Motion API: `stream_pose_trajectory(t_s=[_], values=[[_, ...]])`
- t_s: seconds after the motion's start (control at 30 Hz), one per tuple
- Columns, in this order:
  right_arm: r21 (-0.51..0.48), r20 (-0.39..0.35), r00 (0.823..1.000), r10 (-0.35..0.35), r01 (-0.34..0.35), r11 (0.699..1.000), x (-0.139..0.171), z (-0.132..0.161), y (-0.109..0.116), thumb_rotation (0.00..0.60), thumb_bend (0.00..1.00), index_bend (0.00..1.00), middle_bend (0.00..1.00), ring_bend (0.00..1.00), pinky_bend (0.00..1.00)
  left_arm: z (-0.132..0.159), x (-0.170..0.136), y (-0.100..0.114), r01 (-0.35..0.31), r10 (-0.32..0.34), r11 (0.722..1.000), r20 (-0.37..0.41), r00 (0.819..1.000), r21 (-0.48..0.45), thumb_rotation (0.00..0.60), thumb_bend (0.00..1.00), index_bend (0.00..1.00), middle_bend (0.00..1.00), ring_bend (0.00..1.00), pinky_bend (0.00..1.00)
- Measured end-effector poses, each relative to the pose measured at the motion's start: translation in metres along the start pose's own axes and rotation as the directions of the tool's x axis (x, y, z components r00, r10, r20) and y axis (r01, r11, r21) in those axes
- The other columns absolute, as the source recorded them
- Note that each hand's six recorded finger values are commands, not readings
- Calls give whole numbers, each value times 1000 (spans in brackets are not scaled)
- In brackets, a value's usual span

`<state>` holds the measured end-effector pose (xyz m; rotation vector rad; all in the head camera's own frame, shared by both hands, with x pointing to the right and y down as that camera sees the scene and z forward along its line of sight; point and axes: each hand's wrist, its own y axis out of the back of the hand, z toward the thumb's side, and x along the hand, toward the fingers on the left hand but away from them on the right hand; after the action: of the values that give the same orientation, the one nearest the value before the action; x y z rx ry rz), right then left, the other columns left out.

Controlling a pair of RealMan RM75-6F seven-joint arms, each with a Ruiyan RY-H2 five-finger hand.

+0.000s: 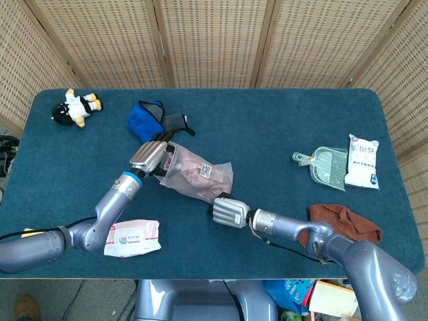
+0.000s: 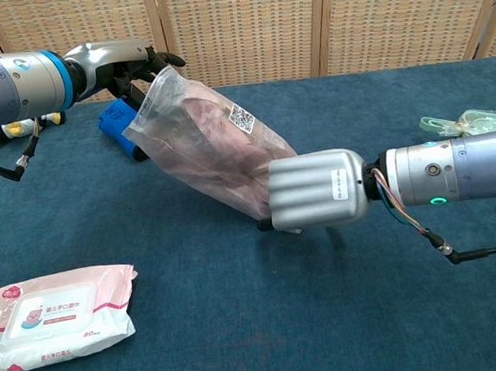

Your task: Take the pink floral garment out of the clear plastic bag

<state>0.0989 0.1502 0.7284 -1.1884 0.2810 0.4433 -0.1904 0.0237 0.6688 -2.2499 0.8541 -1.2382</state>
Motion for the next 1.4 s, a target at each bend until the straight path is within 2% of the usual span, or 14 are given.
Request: stream_pose_trajectory(t_s=[0.2, 0.5, 0.77, 1.0, 1.1, 1.3, 1.4], values=[[-10, -2, 1000, 6, -6, 1000, -4, 2, -3, 600, 335, 435, 838, 891, 1000, 0, 0, -1, 2, -2, 1000, 1, 1000, -9, 600, 661, 666, 0, 0, 0], [-26, -3, 1000, 17, -17, 1000, -7, 4, -8, 600, 544, 518, 840, 891, 1000, -2, -1, 1, 1, -1, 1000, 0, 1000, -9, 600, 660, 666, 0, 0, 0], [-42, -11, 1000, 19, -19, 999, -7, 5, -10, 600, 776, 656, 848, 891, 1000, -4, 0, -1, 6, -6, 1000, -1, 1000, -9, 600, 661, 666, 0, 0, 0], [-51, -10, 1000, 16, -17, 999, -7, 6, -11, 600, 962, 716, 862, 897, 1000, -6, 1, -2, 6, -6, 1000, -4, 1000, -7, 600, 660, 666, 0, 0, 0], [-51, -9, 1000, 12, -13, 999, -6, 6, -11, 600, 999, 728, 865, 898, 1000, -7, 1, -1, 3, -3, 1000, -4, 1000, -8, 600, 661, 666, 0, 0, 0], [-41, -4, 1000, 6, -6, 999, 2, 3, -13, 600, 1000, 738, 869, 899, 1000, -10, -1, 6, -11, 11, 1000, -5, 1000, -7, 600, 660, 666, 0, 0, 0], [-23, 2, 1000, 8, -8, 1000, 13, -4, -16, 600, 1000, 738, 869, 899, 1000, -15, -3, 15, -33, 32, 999, -10, 999, -11, 600, 660, 666, 0, 0, 0]])
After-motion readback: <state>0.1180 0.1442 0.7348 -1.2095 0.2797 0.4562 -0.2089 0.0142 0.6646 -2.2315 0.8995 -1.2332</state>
